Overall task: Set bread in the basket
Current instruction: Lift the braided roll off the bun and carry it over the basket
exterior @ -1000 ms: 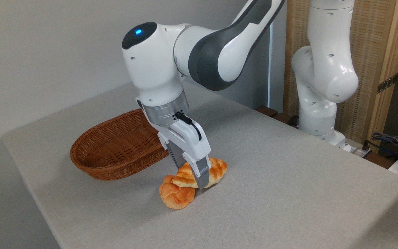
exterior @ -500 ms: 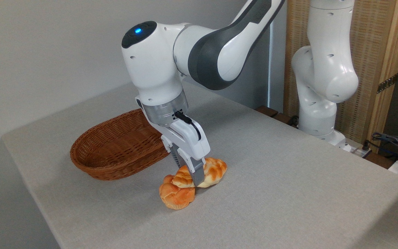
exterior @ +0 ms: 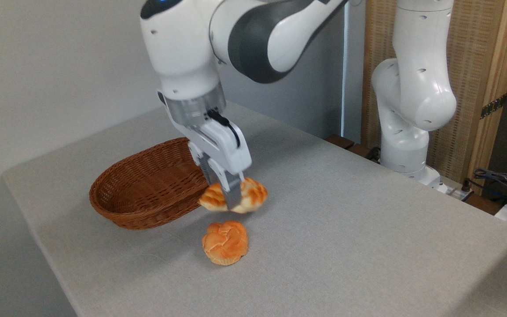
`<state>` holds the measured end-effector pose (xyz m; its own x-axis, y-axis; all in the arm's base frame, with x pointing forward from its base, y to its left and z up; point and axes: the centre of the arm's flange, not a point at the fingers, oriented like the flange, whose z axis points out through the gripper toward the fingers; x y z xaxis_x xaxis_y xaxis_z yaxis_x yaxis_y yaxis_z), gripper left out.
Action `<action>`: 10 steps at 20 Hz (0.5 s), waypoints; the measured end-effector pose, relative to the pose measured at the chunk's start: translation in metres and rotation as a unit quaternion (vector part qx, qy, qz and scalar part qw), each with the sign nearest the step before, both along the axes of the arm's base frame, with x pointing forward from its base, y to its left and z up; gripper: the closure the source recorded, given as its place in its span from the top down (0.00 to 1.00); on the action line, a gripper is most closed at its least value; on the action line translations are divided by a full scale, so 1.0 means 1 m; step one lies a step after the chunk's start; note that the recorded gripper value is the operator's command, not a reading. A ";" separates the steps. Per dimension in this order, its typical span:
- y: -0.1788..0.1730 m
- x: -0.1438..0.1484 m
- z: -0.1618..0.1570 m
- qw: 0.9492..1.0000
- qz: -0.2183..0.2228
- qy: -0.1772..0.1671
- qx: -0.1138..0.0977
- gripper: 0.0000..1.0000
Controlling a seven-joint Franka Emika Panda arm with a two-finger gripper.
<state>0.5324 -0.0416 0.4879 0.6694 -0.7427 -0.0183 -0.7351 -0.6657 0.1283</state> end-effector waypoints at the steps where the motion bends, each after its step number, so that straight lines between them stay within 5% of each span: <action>1: -0.008 0.001 0.006 1.000 0.001 -0.005 -0.006 0.38; 7: -0.044 0.001 0.019 0.997 0.050 -0.002 -0.050 0.38; 10: -0.053 0.000 0.019 0.994 0.079 0.007 -0.074 0.48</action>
<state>0.5324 -0.0943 0.5065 0.7781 -0.6239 0.0727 -0.6204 -0.7455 0.2434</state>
